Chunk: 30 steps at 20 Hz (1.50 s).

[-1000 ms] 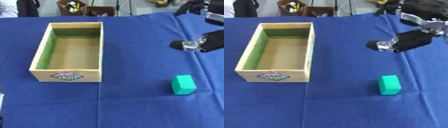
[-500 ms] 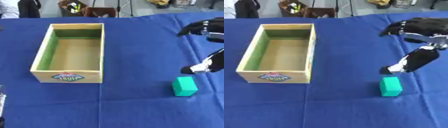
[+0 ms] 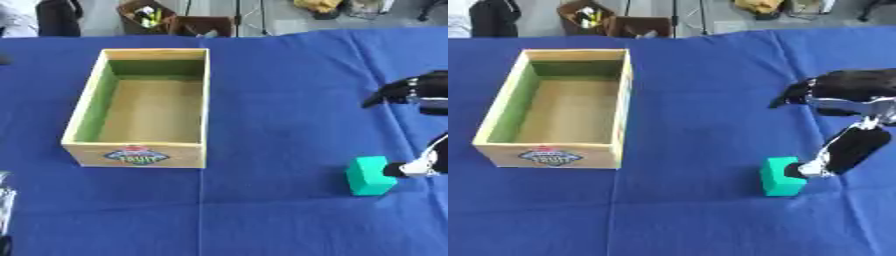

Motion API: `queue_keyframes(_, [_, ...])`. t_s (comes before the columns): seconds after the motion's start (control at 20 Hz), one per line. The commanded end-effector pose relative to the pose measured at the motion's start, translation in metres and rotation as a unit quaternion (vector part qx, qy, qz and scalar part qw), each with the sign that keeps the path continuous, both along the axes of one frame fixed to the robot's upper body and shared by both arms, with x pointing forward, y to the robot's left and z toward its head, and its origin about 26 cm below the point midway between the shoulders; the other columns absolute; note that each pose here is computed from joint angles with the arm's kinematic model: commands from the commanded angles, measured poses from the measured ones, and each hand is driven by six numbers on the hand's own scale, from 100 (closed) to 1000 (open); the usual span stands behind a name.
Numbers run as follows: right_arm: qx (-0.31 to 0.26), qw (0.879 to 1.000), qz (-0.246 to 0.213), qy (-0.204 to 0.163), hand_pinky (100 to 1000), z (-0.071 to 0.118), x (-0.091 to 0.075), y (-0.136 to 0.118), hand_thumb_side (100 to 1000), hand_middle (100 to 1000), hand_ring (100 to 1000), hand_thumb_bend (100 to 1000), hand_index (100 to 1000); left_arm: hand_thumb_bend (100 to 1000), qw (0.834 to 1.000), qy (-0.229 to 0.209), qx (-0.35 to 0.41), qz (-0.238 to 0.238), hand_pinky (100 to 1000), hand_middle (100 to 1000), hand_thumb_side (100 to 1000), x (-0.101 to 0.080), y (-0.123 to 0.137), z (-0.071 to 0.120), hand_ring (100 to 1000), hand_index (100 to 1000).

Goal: Pick up objects on the table and place them in the box.

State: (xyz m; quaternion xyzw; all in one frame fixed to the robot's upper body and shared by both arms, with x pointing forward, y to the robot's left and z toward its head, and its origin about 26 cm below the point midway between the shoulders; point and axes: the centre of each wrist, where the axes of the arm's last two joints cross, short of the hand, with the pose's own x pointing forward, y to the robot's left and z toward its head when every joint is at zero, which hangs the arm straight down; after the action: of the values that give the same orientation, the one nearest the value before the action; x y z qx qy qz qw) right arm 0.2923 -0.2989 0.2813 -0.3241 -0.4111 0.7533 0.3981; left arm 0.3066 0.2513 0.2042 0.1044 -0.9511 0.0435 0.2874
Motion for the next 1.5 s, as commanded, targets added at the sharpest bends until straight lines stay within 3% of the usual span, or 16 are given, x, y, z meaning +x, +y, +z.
queue_keyframes(0.05, [-0.005, 1.000, -0.008, 0.007, 920, 0.007, -0.004, -0.001, 525, 885, 957, 519, 1000, 100, 1.000, -0.013, 0.014, 0.000, 513, 861, 948, -0.003, 0.002, 0.008, 714, 796])
queue_keyframes(0.6, [-0.005, 0.999, -0.007, 0.031, 915, -0.006, -0.003, 0.005, 506, 854, 941, 537, 969, 100, 1.000, -0.013, 0.013, -0.002, 512, 862, 949, -0.002, 0.001, 0.008, 715, 795])
queue_keyframes(1.25, [-0.028, 0.999, -0.032, 0.019, 899, -0.030, -0.003, 0.010, 526, 783, 918, 519, 916, 100, 1.000, -0.013, 0.013, -0.006, 511, 862, 949, -0.002, -0.001, 0.008, 715, 795])
queue_keyframes(1.5, [-0.031, 0.998, -0.046, 0.013, 889, -0.035, -0.003, 0.010, 514, 764, 904, 474, 893, 100, 1.000, -0.013, 0.013, -0.007, 511, 862, 950, -0.002, -0.001, 0.008, 715, 795])
